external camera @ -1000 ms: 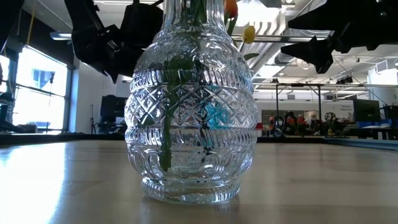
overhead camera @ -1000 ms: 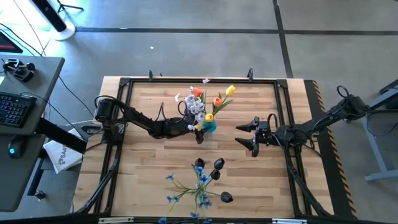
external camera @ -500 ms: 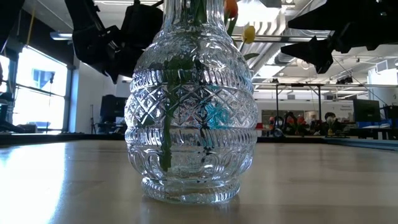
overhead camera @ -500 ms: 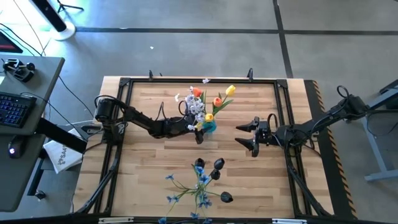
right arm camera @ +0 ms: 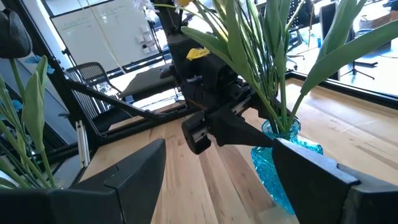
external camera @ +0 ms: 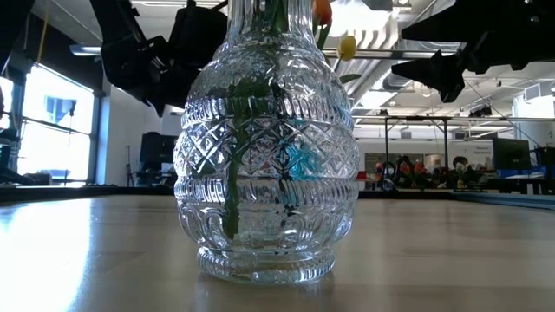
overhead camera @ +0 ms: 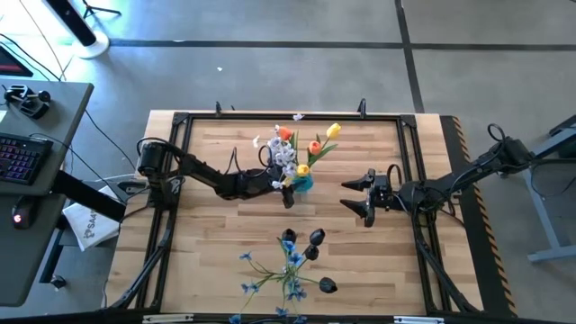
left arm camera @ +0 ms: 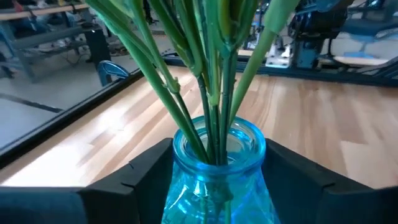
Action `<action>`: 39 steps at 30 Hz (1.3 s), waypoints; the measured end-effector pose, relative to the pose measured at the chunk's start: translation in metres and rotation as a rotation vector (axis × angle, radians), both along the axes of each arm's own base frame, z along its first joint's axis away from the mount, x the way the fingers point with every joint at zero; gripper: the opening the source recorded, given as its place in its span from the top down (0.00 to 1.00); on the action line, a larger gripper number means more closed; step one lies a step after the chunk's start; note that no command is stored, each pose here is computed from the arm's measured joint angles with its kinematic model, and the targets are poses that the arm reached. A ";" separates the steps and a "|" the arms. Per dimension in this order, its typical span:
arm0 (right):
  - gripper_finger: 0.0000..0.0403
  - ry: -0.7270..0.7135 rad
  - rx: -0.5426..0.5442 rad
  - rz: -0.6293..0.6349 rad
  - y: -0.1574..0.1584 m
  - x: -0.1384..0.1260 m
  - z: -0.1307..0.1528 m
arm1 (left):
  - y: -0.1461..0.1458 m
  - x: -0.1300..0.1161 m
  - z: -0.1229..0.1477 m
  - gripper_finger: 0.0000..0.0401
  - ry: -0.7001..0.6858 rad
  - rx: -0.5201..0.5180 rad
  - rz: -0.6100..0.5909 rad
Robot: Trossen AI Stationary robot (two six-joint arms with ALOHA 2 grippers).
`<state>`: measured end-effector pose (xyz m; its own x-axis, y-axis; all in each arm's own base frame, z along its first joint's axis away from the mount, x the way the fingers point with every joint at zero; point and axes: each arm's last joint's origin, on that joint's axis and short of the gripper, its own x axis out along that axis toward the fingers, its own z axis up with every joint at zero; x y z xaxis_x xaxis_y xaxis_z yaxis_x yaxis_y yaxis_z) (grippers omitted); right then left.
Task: Sort flowers into vase by color
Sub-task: Move the blue vase to the top left of the table
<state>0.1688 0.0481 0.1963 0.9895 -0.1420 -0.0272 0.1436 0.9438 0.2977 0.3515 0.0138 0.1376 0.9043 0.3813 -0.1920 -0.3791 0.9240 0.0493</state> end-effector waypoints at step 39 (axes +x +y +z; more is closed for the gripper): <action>0.28 0.005 0.041 -0.057 -0.002 0.000 -0.001 | 0.096 -0.183 0.013 0.53 0.055 -0.079 0.814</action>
